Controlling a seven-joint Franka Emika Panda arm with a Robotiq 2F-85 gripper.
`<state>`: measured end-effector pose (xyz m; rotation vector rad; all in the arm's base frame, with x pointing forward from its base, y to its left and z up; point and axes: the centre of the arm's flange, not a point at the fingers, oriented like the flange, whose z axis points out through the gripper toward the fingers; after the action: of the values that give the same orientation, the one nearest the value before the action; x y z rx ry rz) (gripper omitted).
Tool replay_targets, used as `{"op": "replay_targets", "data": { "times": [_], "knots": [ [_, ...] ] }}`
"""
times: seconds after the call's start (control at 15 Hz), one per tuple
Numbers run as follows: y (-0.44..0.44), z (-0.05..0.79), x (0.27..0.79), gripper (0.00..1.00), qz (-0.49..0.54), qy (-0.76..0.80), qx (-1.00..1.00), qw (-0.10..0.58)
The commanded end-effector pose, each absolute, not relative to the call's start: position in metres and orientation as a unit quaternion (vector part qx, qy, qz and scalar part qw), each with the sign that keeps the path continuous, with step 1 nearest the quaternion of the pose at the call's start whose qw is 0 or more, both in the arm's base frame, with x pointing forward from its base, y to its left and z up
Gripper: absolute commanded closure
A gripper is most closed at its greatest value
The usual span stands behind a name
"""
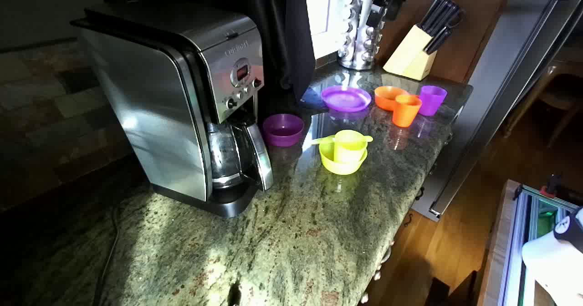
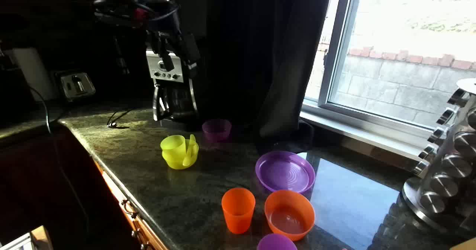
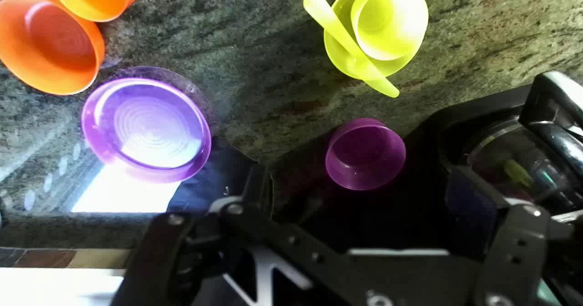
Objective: Separate the yellow objects
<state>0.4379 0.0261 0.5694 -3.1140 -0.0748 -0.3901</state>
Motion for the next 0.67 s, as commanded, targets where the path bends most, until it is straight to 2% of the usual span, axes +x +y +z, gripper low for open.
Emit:
{"op": "replay_targets", "data": {
  "times": [0.0, 0.47, 0.6],
  "knots": [
    [0.026, 0.569, 0.438, 0.0, -0.124, -0.024, -0.992, 0.001],
    [0.026, 0.569, 0.438, 0.0, -0.124, -0.024, -0.992, 0.001],
    [0.039, 0.542, 0.446, 0.0, -0.086, -0.042, -0.995, 0.007]
  ]
}}
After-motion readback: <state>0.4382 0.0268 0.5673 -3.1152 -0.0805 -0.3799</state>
